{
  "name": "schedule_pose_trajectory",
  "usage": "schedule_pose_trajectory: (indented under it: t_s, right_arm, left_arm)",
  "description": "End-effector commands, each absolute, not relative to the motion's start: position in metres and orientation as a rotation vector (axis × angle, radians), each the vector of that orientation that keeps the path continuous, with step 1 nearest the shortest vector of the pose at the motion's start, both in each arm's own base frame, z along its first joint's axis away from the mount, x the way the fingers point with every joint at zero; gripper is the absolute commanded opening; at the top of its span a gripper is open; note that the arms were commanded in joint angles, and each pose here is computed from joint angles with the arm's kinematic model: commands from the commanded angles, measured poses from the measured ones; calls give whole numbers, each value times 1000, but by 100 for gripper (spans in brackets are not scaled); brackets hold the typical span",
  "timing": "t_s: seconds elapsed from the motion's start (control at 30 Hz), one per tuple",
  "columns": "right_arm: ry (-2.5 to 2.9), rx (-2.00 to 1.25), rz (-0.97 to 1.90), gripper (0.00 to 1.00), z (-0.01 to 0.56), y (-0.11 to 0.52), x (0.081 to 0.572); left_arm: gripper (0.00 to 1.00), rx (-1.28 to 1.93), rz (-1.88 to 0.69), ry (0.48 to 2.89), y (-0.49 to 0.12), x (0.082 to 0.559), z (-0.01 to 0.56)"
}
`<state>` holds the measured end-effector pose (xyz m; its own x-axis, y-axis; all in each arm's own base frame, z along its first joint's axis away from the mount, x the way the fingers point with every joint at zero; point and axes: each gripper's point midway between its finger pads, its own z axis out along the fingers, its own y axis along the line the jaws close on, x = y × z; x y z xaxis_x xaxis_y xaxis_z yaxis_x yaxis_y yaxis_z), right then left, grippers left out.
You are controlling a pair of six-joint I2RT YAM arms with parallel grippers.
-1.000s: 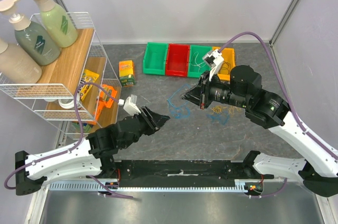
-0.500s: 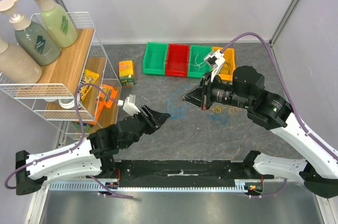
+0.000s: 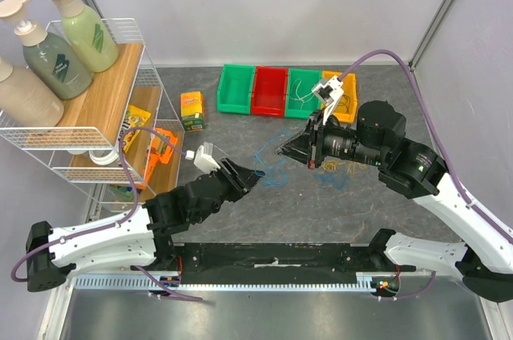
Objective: Untangle the cables
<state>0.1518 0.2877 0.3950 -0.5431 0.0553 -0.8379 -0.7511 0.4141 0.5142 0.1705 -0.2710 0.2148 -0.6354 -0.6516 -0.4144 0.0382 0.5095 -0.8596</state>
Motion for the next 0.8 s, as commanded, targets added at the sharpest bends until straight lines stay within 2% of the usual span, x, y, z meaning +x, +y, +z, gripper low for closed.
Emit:
schedule_pose_trajectory:
  t_s: [0.0, 0.13, 0.27, 0.33, 0.43, 0.5, 0.63, 0.77]
  right_arm:
    - [1742, -597, 1281, 0, 425, 286, 144]
    - [1735, -596, 1297, 0, 427, 287, 143]
    - [1743, -596, 1294, 0, 424, 287, 143]
    - [1740, -594, 1299, 0, 425, 287, 143]
    - [1732, -590, 1304, 0, 427, 288, 143]
    - [1731, -578, 1287, 0, 428, 286, 146]
    - [1723, -506, 1134, 0, 441, 270, 165]
    - [1734, -325, 742, 0, 460, 221, 211]
  left_arm:
    - [49, -547, -1240, 1937, -279, 175, 231]
    - [45, -543, -1261, 1938, -285, 174, 230]
    - [45, -527, -1284, 1957, -289, 170, 228]
    - [40, -525, -1285, 1968, -289, 169, 222]
    - [23, -535, -1328, 1920, -289, 170, 226]
    - [3, -522, -1294, 1923, -286, 172, 223]
    - [2, -529, -1115, 2046, -269, 169, 189]
    - [2, -490, -972, 2183, -250, 156, 149]
